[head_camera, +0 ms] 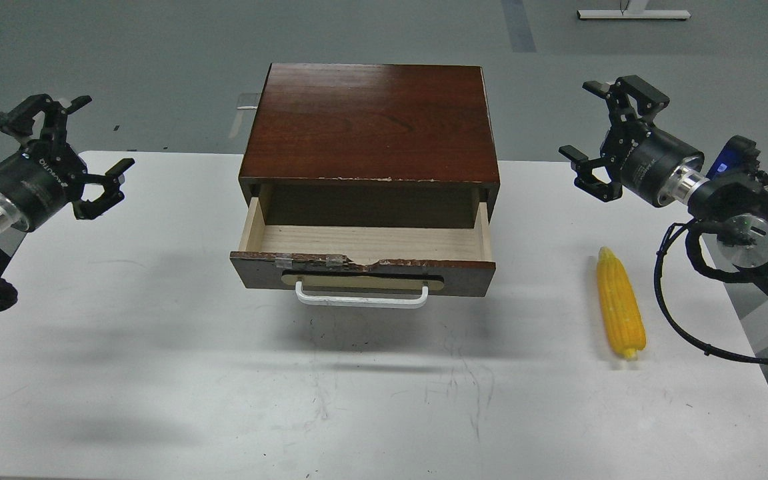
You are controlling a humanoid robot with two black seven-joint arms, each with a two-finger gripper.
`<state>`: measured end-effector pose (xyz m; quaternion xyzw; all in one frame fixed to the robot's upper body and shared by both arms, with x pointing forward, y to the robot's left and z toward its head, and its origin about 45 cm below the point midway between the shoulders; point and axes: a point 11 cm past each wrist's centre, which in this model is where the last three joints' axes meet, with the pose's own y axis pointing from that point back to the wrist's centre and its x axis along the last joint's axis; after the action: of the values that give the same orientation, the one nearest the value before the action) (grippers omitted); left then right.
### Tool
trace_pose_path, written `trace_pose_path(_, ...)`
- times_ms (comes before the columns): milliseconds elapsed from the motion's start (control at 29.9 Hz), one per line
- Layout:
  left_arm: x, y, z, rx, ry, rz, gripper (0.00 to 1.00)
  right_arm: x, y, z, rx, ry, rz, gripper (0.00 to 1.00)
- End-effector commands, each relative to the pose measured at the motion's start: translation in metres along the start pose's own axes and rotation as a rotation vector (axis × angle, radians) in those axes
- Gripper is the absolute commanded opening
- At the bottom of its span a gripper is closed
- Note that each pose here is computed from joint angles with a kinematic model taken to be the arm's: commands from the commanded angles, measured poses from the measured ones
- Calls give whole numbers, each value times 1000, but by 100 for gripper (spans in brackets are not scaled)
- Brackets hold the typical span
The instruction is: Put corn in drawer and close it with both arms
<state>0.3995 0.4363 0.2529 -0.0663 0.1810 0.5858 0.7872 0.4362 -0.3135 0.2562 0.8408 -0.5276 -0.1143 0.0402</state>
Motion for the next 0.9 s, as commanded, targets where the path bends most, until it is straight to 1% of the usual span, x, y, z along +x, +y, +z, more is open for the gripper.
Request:
trace_pose_path(0, 0, 0, -1, 5, -6, -1, 100, 8, 13, -14, 5, 219, 47, 96)
trace_pose_path(67, 0, 0, -1, 5, -6, -1, 100, 12, 18, -18, 9, 309, 76, 95)
trace_pose_path(201, 0, 0, -2, 7, -5, -2, 100, 24, 42, -27, 16, 609, 214, 96)
trace_pose_path(368, -1, 0, -3, 9, -5, -3, 100, 25, 61, 1, -62, 792, 226, 96)
trace_pose_path(468, -1, -1, -3, 9, -5, -4, 100, 28, 77, 23, -156, 911, 179, 96)
trace_pose_path(535, -2, -1, -3, 10, -4, -5, 100, 30, 95, 52, -272, 1035, 116, 95)
trace_pose_path(569, -2, -1, -3, 10, -4, -5, 100, 28, 98, 60, -301, 1047, 100, 95)
trace_pose_path(602, -1, -1, -3, 9, -4, -4, 100, 28, 105, 75, -362, 1055, 87, 95)
trace_pose_path(736, -2, -2, -4, 8, -2, -7, 100, 27, 121, 109, -472, 1069, 60, 94)
trace_pose_path(870, -3, -2, -4, 7, 0, -8, 100, 21, 127, 132, -536, 1059, 40, 94)
